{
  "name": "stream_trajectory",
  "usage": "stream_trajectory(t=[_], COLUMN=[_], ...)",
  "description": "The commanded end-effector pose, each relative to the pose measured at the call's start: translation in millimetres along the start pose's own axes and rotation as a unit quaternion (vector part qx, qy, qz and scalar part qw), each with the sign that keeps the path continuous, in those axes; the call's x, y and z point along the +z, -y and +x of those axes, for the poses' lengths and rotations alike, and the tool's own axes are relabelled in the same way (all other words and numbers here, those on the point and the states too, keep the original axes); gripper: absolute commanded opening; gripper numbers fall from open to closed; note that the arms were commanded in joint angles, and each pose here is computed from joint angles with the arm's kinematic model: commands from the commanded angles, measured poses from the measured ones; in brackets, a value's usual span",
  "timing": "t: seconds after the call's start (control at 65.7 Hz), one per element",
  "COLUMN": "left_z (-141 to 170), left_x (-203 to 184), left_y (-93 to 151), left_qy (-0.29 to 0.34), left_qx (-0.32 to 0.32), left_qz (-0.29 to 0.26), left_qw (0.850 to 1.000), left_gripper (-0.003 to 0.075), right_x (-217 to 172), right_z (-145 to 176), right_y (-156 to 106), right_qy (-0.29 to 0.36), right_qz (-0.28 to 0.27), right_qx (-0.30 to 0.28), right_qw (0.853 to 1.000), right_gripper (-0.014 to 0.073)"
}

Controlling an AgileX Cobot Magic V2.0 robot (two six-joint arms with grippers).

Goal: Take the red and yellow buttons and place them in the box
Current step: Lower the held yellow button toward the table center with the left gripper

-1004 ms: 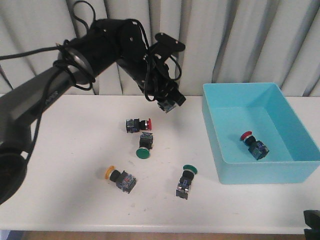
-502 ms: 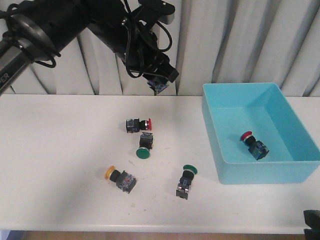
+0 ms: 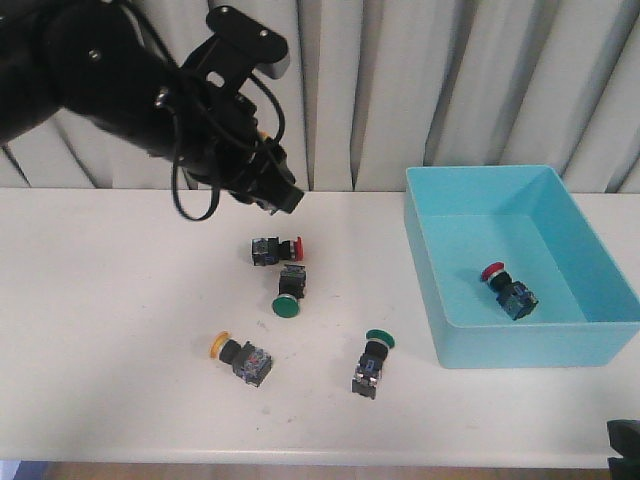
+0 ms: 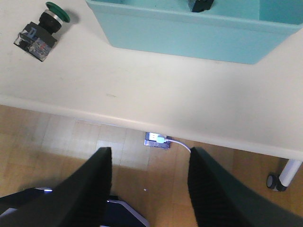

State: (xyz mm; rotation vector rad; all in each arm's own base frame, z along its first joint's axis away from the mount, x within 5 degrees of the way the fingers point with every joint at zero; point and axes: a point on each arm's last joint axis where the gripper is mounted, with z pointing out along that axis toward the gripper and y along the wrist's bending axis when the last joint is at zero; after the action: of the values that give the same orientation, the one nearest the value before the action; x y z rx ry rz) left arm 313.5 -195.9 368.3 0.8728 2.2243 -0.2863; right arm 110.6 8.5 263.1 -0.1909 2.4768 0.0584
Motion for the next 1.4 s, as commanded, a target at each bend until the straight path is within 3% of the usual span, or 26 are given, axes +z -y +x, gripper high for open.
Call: stream_trajectory(t=[0.0, 0.152, 0.396, 0.578, 0.883, 1.126, 1.385], left_z=[2.7, 47.4, 117.4, 146.0, 149.5, 132.8, 116.3], left_x=[-39.9, -54.4, -60.3, -52.4, -48.2, -50.7, -38.4], left_y=[10.0, 17.1, 31.7, 45.0, 70.7, 80.3, 77.8], left_qy=[0.085, 0.107, 0.202, 0.244, 0.227, 0.156, 0.151], left_qx=[0.001, 0.005, 0.023, -0.002, 0.048, 0.004, -0.009], left_qz=[-0.004, -0.017, -0.048, -0.038, 0.010, 0.071, 0.085], left_qw=[0.996, 0.994, 0.978, 0.969, 0.973, 0.985, 0.985], left_gripper=[0.0185, 0.0185, 0.0185, 0.0185, 0.0185, 0.0185, 0.0192], right_x=[-5.9, -5.9, -5.9, -5.9, -5.8, -5.8, -5.8], right_z=[-10.3, -10.3, -10.3, -10.3, -9.9, -9.9, -9.9], right_y=[1.3, 1.3, 1.3, 1.3, 1.3, 1.3, 1.3], right_qy=[0.038, 0.038, 0.038, 0.038, 0.036, 0.036, 0.036], right_qz=[0.007, 0.007, 0.007, 0.007, 0.006, 0.006, 0.006], right_qx=[0.000, 0.000, 0.000, 0.000, 0.000, 0.000, 0.000], right_qw=[0.999, 0.999, 0.999, 0.999, 0.999, 0.999, 0.999], right_gripper=[0.0359, 0.0359, 0.0359, 0.0359, 0.0359, 0.0359, 0.0359])
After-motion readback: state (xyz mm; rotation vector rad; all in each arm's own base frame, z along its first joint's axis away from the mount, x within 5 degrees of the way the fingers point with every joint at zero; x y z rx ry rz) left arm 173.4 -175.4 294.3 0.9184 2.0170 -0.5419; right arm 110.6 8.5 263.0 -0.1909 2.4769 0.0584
